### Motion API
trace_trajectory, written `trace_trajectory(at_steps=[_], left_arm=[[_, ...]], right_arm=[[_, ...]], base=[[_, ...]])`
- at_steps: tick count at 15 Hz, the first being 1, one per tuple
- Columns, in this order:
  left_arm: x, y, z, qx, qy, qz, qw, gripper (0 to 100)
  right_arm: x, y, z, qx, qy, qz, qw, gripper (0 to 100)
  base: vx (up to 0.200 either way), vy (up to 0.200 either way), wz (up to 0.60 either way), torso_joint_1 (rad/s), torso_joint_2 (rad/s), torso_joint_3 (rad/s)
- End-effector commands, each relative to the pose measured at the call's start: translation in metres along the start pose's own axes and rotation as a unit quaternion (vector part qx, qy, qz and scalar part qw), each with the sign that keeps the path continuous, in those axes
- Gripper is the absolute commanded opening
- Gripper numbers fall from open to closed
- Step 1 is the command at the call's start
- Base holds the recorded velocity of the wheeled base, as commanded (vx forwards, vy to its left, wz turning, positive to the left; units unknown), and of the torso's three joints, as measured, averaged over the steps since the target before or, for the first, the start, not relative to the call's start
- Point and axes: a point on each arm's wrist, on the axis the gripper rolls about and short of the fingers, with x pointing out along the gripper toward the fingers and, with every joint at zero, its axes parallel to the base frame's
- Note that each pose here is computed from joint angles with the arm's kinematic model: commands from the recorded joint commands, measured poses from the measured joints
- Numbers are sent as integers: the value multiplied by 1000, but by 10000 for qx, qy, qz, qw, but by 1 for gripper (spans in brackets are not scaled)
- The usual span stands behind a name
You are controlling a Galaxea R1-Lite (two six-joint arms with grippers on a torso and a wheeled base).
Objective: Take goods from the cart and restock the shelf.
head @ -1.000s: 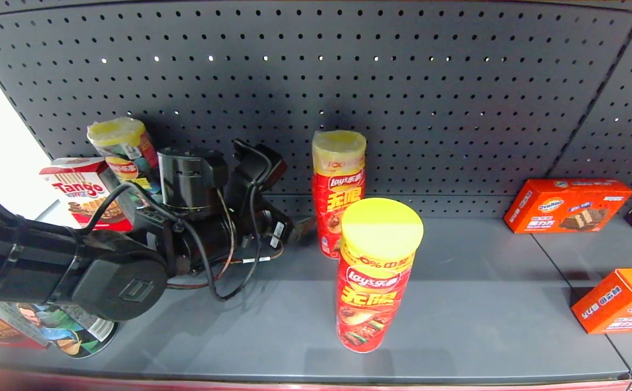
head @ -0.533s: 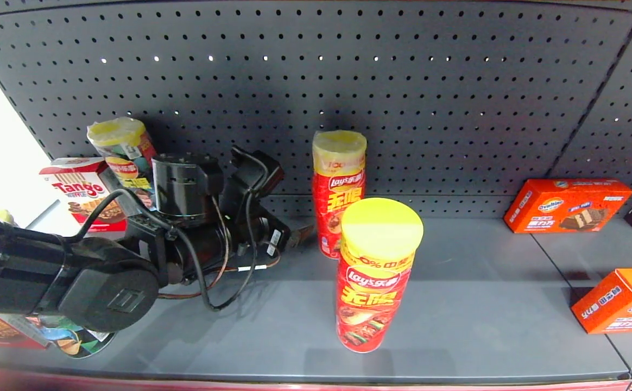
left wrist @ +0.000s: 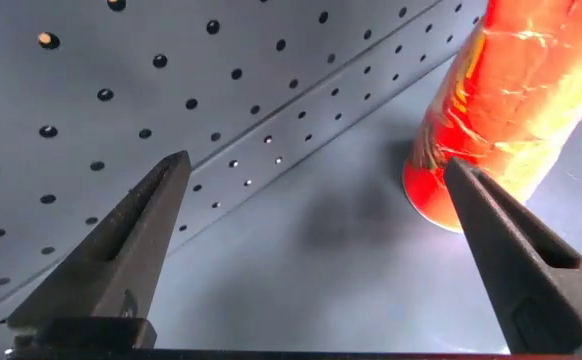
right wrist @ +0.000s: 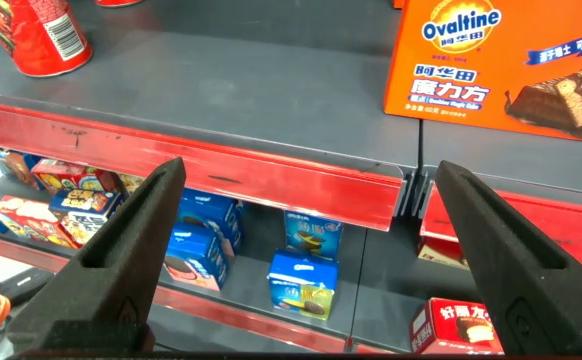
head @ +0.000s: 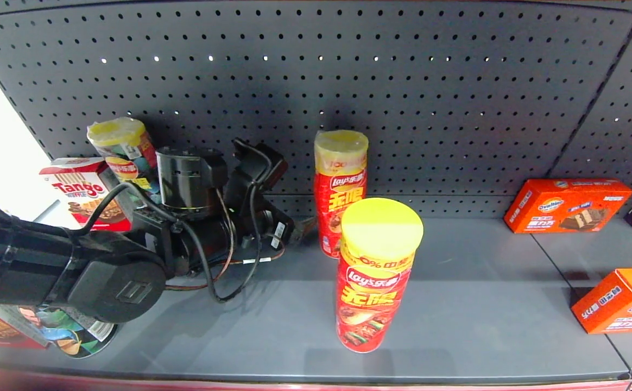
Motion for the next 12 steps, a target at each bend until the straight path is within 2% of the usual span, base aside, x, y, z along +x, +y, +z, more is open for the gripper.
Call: trace_trajectory(at_steps=[1, 5, 12], left_arm=[[3, 1, 0, -4, -4, 15, 10000, 100], [9, 2, 3, -3, -60, 39, 10000, 100], [-3, -1, -8, 10, 118, -5, 9999, 100]], right_arm=[[0, 0, 0, -1, 5, 0, 10000, 100], [0, 0, 0, -1, 5, 0, 10000, 100], [0, 0, 0, -1, 5, 0, 10000, 100]], base=[[0, 0, 0, 0, 0, 0], [0, 0, 0, 0, 0, 0], [0, 0, 0, 0, 0, 0]])
